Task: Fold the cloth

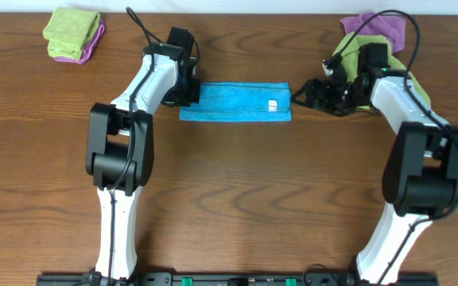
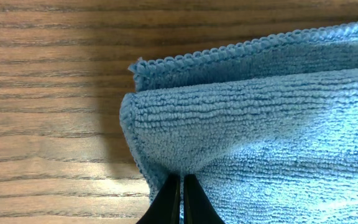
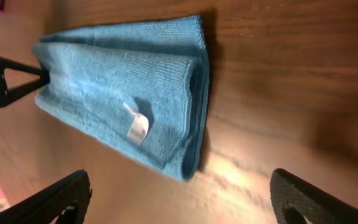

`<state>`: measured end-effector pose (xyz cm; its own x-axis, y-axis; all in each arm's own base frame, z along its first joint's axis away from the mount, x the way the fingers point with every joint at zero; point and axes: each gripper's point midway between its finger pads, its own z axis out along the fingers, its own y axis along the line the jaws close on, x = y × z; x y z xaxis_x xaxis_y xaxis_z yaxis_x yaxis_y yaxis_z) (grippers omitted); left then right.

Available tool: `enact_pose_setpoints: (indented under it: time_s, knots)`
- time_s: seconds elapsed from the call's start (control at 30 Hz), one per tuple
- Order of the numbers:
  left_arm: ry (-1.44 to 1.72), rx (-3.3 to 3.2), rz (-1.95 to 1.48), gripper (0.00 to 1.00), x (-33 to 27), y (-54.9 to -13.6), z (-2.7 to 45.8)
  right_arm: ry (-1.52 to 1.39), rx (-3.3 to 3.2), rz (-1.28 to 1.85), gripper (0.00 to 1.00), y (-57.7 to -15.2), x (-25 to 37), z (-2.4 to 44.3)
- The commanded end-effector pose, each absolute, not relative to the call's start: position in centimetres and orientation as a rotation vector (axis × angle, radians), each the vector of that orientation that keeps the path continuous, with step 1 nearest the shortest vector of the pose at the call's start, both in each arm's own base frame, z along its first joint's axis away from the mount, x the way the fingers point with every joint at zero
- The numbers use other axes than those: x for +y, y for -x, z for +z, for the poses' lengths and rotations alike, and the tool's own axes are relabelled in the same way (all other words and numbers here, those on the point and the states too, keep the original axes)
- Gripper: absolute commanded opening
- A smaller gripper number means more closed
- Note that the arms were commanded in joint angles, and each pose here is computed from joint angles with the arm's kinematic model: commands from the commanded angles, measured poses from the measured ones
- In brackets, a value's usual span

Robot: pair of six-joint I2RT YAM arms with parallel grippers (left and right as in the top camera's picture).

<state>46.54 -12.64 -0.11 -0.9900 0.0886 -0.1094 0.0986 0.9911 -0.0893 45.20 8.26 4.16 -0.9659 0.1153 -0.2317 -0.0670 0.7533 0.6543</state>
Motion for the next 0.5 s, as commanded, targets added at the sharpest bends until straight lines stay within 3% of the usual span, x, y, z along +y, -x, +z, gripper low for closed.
enact_pose_setpoints:
  time_s: [0.0,0.47]
  knots:
    - [-0.141,3.180,-0.153,0.06,-13.2,-42.9,-4.2,-0.119,2.699,1.190,0.91,-44.9,10.2,2.3]
    - [-0.149,3.165,-0.157,0.06,-13.5,-43.2,-4.2,-0.201,2.827,1.285,0.91,-43.2,13.9,-4.1]
